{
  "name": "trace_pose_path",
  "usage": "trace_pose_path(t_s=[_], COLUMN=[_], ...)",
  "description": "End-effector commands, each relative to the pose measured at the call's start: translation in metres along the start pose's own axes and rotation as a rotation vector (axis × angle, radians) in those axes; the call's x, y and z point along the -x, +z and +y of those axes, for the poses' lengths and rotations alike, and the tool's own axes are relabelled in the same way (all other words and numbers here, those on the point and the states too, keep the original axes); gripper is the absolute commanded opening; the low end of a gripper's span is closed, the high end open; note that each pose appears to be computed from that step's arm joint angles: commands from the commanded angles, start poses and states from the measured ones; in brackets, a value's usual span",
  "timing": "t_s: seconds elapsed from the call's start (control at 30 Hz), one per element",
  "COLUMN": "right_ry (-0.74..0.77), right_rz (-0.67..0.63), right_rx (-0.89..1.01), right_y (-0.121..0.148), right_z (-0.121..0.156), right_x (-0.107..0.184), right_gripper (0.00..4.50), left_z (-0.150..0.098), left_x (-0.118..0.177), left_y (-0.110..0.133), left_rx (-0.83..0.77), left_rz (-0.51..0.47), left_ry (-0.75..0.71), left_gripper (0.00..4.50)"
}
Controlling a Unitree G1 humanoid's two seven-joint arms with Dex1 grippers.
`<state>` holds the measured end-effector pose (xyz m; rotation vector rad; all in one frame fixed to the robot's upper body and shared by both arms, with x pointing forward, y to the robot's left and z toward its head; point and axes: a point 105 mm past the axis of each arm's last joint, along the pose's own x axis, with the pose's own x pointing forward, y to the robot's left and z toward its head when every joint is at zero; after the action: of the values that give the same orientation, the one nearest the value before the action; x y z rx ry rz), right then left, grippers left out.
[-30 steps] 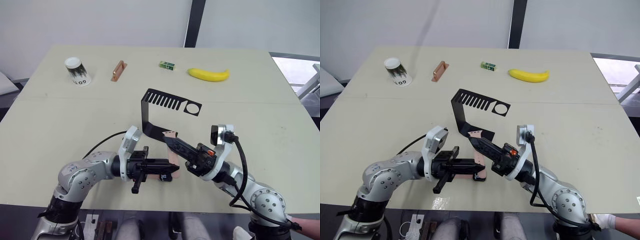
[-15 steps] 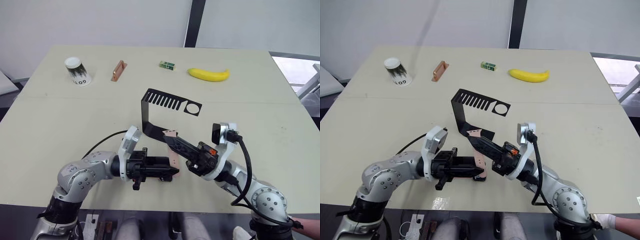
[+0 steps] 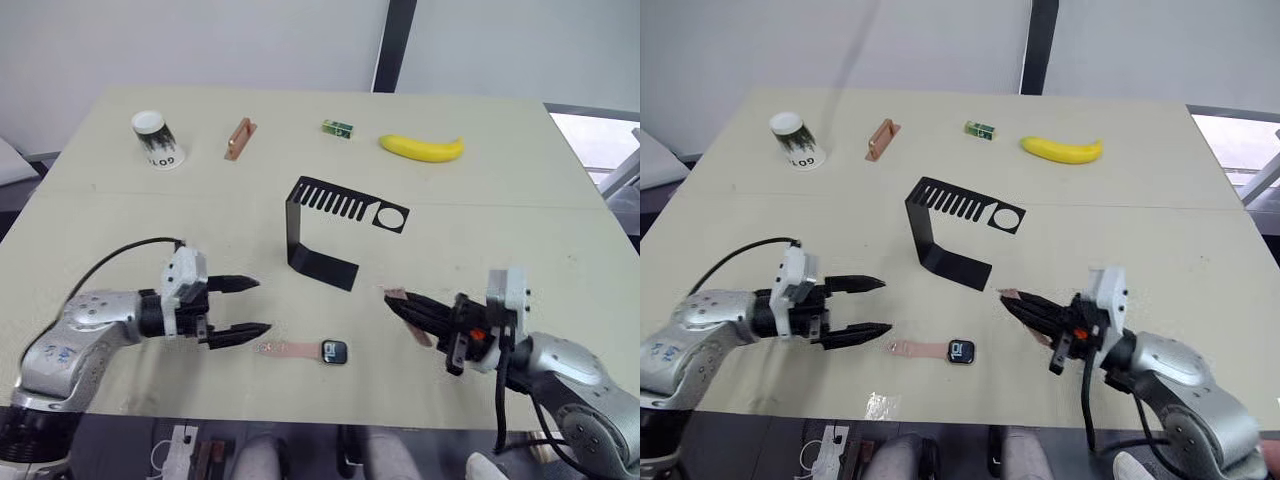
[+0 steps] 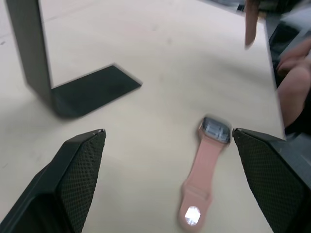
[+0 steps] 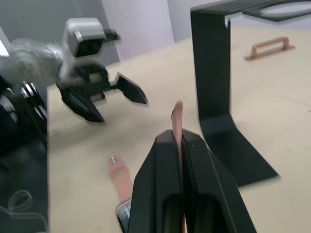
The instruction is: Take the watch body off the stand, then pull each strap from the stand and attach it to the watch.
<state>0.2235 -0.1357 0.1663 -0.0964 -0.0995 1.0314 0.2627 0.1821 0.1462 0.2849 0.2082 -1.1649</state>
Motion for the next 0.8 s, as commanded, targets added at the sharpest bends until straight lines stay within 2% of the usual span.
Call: trace_pose_path(t_s=[0.03,0.1,0.17,0.27,0.43,0.6,0.7,0.8], right_ry=[-0.066,-0.13,-0.213,-0.286,-0.286,-0.205,-0.191,-0.129], right_rz=[0.036,0.062,0.082,0.105,0.129,0.101,0.076,0.064], right_rx=[0.119,0.118,0.104,0.079,0.074,0.048,0.025,-0.01], right_y=[-0.006,-0.012,-0.015,-0.021,-0.023,-0.019,-0.017,-0.018], right_z=[-0.009,-0.014,-0.021,-0.027,-0.025,-0.013,-0.012,-0.003], right_x=[0.024,0.04,0.058,0.076,0.085,0.073,0.066,0.053], right_gripper=[0.0,0.0,0.0,0.0,0.0,0.0,0.0,0.0], left_z=[0.007,0.01,0.014,0.012,-0.005,-0.024,-0.019,-0.021], left_x=[0.021,0.033,0.048,0.049,0.024,-0.013,-0.032,-0.055], left_y=[-0.005,-0.012,-0.019,-0.026,-0.017,0.01,0.03,0.038], left_rx=[-0.196,-0.25,-0.207,-0.202,-0.226,-0.261,-0.229,-0.184], left_rz=[0.07,0.105,0.075,0.067,0.014,-0.063,-0.14,-0.154], left_ry=[0.044,0.063,0.096,0.1,0.001,-0.111,-0.108,-0.185], left_gripper=[4.47,4.47,4.47,4.47,4.47,4.47,4.47,4.47])
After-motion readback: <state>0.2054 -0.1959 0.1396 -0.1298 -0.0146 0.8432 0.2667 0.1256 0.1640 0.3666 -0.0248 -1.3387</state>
